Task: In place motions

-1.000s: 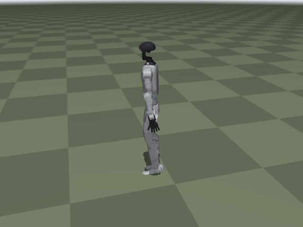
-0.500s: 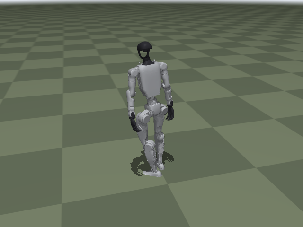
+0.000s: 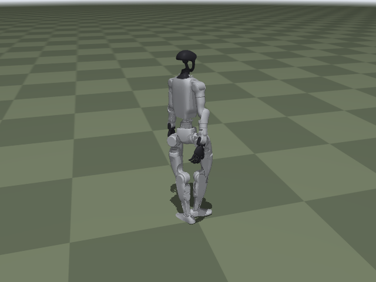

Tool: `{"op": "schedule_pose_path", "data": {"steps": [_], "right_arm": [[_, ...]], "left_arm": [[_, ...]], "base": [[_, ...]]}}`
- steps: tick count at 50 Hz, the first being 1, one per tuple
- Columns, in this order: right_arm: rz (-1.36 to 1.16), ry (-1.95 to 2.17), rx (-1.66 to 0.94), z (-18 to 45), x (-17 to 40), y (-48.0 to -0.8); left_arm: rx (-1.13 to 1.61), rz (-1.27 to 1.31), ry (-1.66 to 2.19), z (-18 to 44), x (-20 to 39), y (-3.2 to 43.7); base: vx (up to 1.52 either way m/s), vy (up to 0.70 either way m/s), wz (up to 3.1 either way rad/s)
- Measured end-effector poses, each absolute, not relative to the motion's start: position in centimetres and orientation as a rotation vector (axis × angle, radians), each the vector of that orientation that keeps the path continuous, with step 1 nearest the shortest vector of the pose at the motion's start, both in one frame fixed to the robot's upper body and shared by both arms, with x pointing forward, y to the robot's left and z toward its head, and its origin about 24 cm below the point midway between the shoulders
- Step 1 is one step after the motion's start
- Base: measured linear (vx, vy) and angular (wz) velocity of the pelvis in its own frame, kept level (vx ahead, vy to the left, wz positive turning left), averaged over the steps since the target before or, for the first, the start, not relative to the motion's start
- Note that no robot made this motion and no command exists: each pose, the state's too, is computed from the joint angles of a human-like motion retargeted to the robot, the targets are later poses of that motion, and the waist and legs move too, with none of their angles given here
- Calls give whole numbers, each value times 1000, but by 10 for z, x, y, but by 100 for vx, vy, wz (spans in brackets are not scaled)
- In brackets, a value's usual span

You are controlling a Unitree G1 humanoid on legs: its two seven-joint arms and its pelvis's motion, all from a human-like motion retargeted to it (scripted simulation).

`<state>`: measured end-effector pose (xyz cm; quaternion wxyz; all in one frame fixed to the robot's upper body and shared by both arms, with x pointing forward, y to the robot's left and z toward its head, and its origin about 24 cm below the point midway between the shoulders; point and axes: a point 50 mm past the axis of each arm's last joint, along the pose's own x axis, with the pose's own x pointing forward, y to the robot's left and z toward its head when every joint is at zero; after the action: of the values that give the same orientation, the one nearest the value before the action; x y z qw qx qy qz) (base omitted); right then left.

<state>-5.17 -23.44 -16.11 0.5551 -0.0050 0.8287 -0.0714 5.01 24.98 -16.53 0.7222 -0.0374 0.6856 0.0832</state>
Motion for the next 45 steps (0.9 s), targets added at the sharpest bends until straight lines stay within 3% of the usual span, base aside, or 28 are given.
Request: {"op": "schedule_pose_path", "data": {"steps": [5,10,22,28,32,40,45], "right_arm": [[-136,2024,110,-160,-82,-214],[13,2004,83,-164,-71,-203],[453,1381,-396,-168,103,-183],[604,1221,-430,-160,131,-142],[587,1238,-422,-164,124,-140],[555,1646,-630,-177,35,-194],[436,1921,-461,-170,-11,-211]], "left_arm": [[-112,138,1380,-165,83,233],[-137,99,1349,-166,81,227],[-340,245,1578,-179,3,194],[-445,331,1744,-174,-50,177],[-375,340,1739,-175,-39,187],[-355,235,1620,-178,-2,195],[-380,183,1575,-177,25,194]], "base": [[11,-15,-35],[15,-14,-95],[2,3,-196],[16,-1,44],[3,3,-131],[21,1,-39],[8,1,-45]]}}
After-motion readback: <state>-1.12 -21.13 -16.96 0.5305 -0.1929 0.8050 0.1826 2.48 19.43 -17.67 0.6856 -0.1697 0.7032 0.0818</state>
